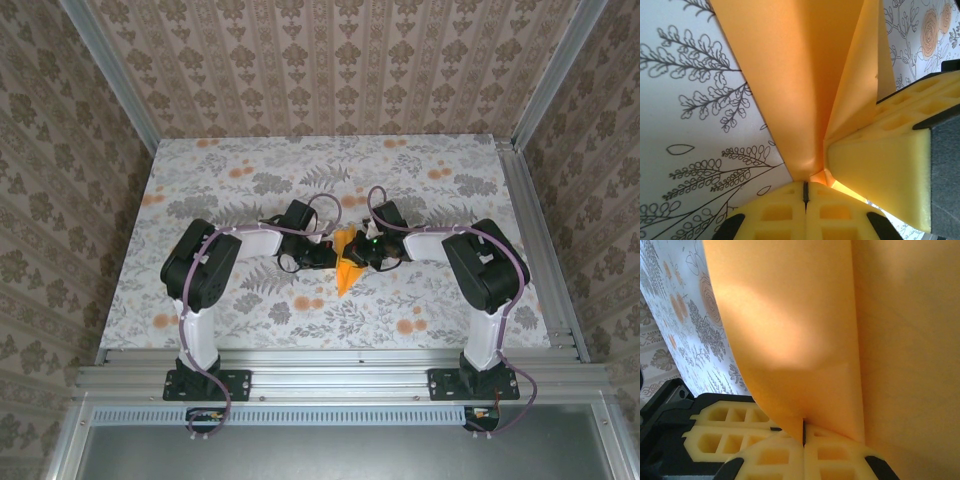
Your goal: Fold a paper plane with a square sheet of paper (pick it up from the middle)
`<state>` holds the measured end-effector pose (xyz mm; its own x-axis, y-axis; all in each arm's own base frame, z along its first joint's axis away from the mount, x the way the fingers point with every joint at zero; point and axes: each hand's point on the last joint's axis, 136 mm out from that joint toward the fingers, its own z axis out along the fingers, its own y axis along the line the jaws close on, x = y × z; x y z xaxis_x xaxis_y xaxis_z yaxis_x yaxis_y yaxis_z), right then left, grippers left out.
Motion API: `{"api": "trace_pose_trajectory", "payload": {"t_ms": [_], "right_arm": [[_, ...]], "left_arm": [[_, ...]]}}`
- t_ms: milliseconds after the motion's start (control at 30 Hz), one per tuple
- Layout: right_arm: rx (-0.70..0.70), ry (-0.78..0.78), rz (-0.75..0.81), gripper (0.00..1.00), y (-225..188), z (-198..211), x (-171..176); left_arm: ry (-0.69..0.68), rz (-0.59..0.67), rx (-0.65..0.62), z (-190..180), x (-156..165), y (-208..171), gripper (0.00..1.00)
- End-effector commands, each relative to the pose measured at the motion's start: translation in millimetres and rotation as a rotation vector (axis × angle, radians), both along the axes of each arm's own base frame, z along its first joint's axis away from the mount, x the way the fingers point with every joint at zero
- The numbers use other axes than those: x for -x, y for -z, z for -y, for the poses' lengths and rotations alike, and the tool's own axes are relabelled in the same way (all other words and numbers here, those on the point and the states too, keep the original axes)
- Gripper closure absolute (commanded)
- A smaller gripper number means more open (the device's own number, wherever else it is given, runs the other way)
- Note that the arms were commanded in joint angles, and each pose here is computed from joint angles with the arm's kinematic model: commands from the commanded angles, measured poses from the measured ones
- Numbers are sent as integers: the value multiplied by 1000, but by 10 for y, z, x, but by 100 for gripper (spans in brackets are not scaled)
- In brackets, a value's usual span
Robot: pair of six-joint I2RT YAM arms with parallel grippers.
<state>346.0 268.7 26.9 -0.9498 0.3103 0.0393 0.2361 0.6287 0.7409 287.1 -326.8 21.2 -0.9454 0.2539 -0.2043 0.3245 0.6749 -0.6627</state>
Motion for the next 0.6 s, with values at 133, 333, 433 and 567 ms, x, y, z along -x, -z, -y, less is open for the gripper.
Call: {"api": "trace_pose_trajectory", "payload": {"t_ms": [133,333,433,567], "right_arm": [[-22,27,14,95,-124,-58,-59],[-35,76,11,96,-122,-41,-117],[-34,88,17,96,-136,-25,-148],[-36,90,8,96,-104,-28,-142]], "left_arm": [[24,-26,-48,-67,107,217,100],[20,-28,-48,-75,117,231,100],[21,-26,-45,-71,117,226,100],[21,-26,-46,-75,117,230,100]]}}
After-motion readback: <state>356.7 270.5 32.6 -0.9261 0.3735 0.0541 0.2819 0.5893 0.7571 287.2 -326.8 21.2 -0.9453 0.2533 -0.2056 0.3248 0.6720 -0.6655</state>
